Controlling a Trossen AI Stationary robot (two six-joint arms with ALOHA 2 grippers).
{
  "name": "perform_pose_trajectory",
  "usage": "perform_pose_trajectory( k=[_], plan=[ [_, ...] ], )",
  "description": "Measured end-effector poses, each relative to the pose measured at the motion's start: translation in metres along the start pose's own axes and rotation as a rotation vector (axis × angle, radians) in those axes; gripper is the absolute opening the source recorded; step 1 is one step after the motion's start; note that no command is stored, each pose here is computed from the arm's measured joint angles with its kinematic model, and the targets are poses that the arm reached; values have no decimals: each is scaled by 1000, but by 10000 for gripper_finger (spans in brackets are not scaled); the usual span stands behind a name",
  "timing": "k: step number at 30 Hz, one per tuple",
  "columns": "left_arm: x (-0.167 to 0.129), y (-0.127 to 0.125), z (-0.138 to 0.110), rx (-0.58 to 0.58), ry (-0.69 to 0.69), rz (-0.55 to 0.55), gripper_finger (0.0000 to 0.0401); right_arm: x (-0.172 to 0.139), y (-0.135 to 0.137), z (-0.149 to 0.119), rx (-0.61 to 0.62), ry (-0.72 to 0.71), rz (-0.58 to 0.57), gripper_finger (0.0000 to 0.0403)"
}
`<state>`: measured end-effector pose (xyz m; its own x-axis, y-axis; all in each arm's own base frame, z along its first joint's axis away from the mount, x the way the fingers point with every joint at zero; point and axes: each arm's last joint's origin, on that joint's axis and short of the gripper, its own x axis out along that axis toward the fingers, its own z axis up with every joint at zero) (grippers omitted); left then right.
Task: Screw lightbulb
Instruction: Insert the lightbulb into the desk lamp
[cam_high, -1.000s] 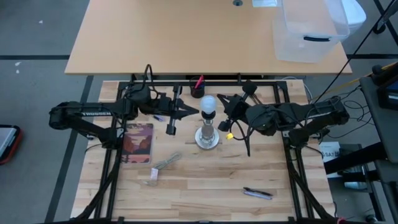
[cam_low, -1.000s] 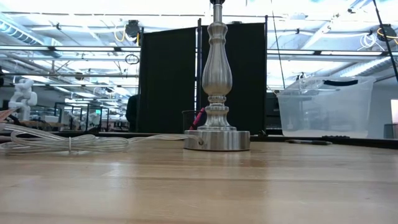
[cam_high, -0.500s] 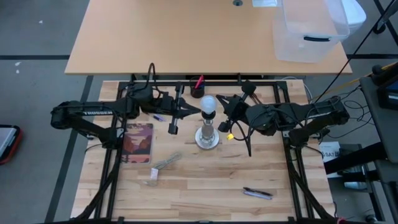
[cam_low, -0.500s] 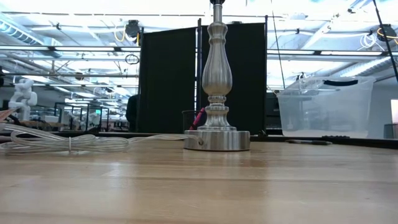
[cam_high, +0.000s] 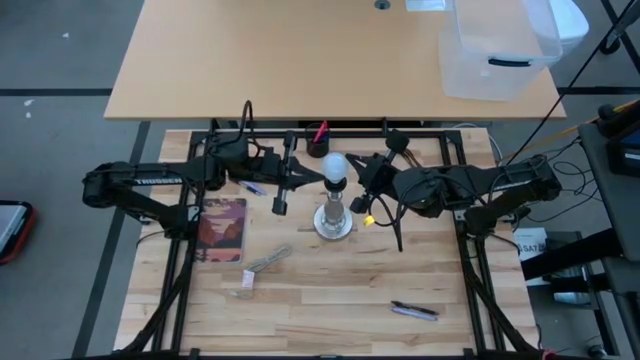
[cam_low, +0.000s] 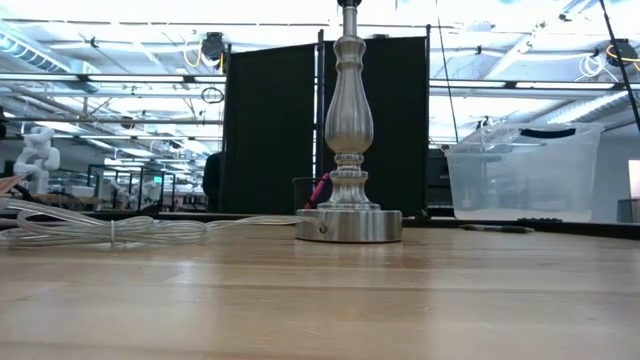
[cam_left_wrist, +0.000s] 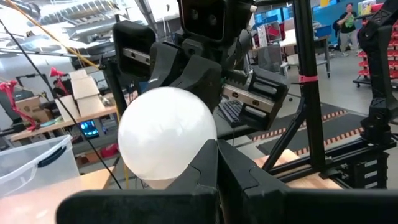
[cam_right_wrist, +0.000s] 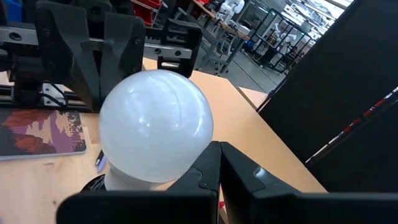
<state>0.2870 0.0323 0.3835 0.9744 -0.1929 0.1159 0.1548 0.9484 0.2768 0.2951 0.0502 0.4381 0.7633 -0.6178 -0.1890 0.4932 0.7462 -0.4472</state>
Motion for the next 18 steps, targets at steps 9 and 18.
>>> perform_pose_trajectory(
  k=[9, 18],
  plan=[
    [-2, 3, -3, -8, 22, 8, 0, -7, 5, 0, -16, 5, -1, 0],
    [-2, 4, -3, -9, 27, 15, 0, -16, 11, 0, -28, 7, -9, 0]
  ],
)
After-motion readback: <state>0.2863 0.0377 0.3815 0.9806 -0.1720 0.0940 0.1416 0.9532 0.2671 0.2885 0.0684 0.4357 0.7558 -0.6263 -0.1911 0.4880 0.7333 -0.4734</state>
